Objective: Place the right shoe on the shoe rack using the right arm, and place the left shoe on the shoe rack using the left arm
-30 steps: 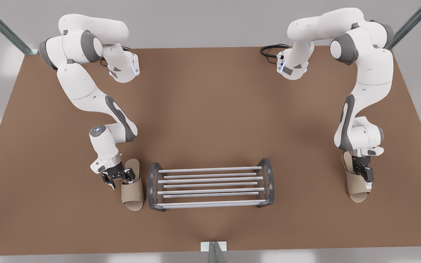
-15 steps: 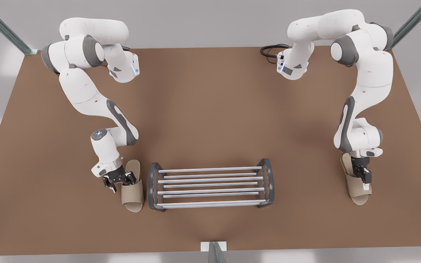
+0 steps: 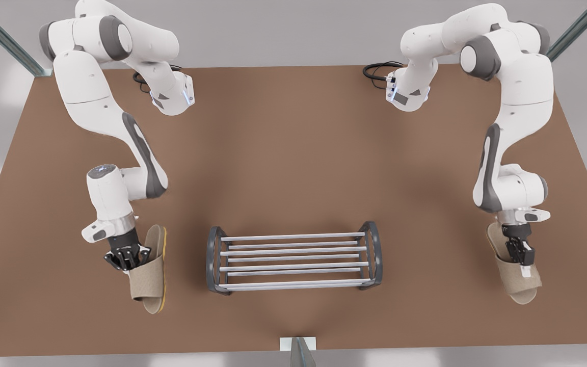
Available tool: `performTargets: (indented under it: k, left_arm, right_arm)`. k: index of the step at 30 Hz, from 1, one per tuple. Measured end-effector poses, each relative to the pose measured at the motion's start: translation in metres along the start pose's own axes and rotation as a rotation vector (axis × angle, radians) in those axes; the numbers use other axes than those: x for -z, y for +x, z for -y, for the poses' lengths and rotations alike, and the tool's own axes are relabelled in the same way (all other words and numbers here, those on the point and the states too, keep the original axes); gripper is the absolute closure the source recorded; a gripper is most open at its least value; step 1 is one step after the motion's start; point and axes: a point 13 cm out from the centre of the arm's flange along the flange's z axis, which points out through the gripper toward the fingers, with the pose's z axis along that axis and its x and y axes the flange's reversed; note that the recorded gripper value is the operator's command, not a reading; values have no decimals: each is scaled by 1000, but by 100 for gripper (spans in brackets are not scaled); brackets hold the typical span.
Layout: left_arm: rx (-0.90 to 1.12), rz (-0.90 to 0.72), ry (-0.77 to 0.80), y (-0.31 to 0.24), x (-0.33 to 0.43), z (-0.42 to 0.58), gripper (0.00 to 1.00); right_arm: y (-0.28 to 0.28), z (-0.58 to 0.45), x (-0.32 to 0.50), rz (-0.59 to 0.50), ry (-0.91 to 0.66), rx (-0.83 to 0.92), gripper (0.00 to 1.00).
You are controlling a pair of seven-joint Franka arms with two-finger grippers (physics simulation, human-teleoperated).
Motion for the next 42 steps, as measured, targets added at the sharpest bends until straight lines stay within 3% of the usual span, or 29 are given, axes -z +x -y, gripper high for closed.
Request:
performTargets:
  k: [4,7,10,13,19,23,26,30,35,36,42]
  left_arm:
    - [-2,-12,-4,9,12,62,79]
    - [-20,-78,-105,58,53,102,79]
    - [-50,-184,-173,132,106,138,79]
    - [-110,-315,-132,221,177,207,79]
    - [-163,-439,-105,305,254,254,79]
    - [-232,-636,-102,439,314,248,79]
    - [-266,-725,-118,497,349,231,79]
    - [-248,-782,-159,556,332,207,79]
    - [-263,-765,-154,578,321,202,79]
    - [-257,-759,-151,579,316,204,79]
    - [-234,-690,-168,556,275,197,79]
  right_arm:
    - [-114,-58,90,28,-43,31,79]
    - [-149,-137,129,-60,-119,52,79]
    - [-119,-203,132,-206,-168,82,79]
    - [-90,-275,136,-302,-203,139,79]
    - [-28,-350,100,-436,-178,172,79]
    - [-9,-340,55,-465,-115,124,79]
    - [-1,-333,34,-460,-79,100,79]
    - [17,-353,18,-438,-49,116,79]
    - [28,-353,-2,-411,-16,99,79]
    - [28,-353,-3,-404,-13,92,1]
    - [18,-346,-6,-357,35,34,0]
